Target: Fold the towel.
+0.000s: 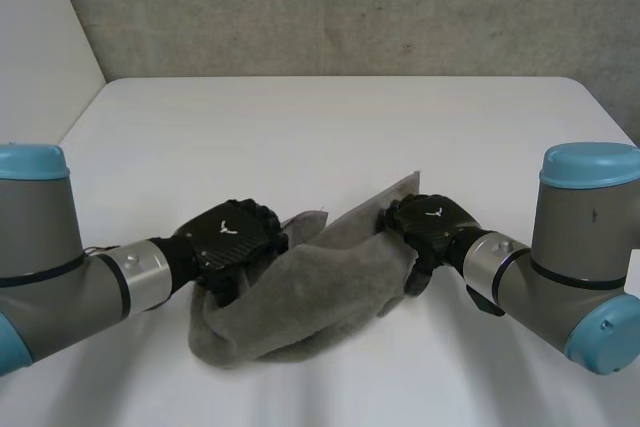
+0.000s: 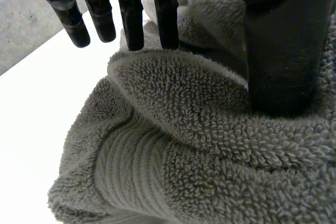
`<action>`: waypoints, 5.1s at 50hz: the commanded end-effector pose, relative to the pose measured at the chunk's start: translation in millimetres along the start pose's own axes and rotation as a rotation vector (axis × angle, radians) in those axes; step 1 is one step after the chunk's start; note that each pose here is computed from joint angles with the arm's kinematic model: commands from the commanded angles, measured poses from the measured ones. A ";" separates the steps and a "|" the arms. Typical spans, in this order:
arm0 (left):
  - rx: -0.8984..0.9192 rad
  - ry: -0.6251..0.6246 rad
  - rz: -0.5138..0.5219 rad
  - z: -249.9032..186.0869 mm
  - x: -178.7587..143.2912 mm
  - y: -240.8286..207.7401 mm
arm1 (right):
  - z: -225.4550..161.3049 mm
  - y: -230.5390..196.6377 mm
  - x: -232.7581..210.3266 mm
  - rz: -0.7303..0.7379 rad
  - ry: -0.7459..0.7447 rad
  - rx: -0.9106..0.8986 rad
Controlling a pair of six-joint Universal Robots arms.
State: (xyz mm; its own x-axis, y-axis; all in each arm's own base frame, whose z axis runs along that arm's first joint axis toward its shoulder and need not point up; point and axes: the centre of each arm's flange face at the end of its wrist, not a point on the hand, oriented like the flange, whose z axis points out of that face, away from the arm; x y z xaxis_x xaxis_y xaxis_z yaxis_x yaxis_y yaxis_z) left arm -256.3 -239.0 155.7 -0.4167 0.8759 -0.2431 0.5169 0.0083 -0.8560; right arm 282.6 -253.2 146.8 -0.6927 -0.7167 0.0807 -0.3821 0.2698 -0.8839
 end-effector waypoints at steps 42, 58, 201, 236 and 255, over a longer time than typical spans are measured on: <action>0.046 -0.027 -0.064 -31.5 -7.9 -9.7 | -55.2 -43.4 15.7 -0.041 0.016 0.135; 0.028 -0.027 -0.066 -11.5 -19.2 4.5 | -52.2 -35.6 17.2 -0.041 0.016 0.110; 0.250 -0.365 -0.266 -65.3 -53.4 17.2 | -70.3 2.8 39.7 -0.043 0.151 -0.045; 0.235 -0.413 -0.285 -70.4 -67.5 26.1 | -46.4 34.9 50.9 0.149 0.121 -0.149; 0.227 -0.406 -0.295 -68.7 -66.4 28.7 | -70.5 22.9 43.7 0.129 0.012 -0.156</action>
State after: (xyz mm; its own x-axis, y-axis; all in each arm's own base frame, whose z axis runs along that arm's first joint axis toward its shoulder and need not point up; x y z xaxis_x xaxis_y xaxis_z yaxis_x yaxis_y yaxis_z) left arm -161.7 -264.2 181.3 -0.7996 0.5915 -0.1036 0.1797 0.0710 -0.9812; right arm 203.3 -230.4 156.4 -0.7507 -0.6584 -0.0543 -0.3673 0.4843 -0.7941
